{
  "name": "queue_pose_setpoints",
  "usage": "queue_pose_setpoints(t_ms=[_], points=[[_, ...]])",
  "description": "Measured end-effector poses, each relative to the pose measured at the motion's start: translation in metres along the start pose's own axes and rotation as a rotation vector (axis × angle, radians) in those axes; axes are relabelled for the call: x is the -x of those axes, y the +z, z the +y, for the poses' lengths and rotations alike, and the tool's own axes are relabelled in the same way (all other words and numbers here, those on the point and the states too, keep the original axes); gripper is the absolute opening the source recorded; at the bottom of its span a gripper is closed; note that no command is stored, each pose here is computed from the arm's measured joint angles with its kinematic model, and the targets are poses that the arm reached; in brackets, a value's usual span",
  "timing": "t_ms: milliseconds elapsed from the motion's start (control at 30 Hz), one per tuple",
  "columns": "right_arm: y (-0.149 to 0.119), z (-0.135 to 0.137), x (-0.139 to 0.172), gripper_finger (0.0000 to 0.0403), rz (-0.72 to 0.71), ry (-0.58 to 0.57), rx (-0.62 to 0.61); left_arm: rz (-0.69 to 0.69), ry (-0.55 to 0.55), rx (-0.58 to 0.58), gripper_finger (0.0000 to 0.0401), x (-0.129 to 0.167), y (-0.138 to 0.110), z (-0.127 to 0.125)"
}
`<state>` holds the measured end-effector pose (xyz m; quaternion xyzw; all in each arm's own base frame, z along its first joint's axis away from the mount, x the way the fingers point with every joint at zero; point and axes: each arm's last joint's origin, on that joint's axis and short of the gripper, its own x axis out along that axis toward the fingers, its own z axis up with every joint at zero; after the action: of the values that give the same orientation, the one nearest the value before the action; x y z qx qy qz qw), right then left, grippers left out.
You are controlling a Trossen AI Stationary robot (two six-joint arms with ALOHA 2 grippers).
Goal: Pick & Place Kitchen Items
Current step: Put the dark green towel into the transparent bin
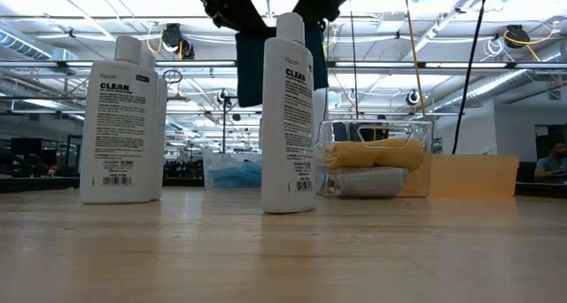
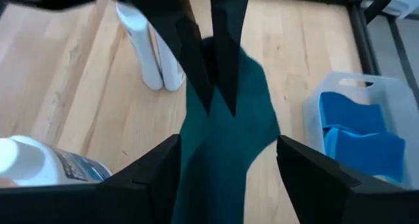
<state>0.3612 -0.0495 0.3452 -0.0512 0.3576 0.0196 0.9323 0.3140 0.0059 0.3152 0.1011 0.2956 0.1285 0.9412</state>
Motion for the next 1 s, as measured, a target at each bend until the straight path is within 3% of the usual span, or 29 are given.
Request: queue_pose_setpoints(t_ms=[267, 433, 600, 800, 1000], points=[[-0.003, 0.0, -0.008, 0.0171, 0.028, 0.01, 0.015, 0.005, -0.002, 0.012, 0.0008, 0.0, -0.001, 0.0], [-0.003, 0.003, -0.008, 0.0099, 0.009, 0.108, 0.017, -0.002, -0.005, 0.015, 0.0008, 0.0, 0.0, 0.0], [-0.007, 0.004, -0.012, 0.0013, 0.01, 0.136, 0.068, -0.026, -0.04, 0.022, 0.0012, 0.0, 0.002, -0.001], [-0.014, -0.002, 0.012, 0.0002, 0.05, 0.132, 0.088, -0.048, -0.12, 0.053, 0.005, 0.015, 0.005, 0.003], [-0.027, -0.029, 0.049, 0.0001, 0.057, 0.057, 0.062, -0.062, -0.135, 0.096, 0.0063, 0.038, 0.005, 0.015]])
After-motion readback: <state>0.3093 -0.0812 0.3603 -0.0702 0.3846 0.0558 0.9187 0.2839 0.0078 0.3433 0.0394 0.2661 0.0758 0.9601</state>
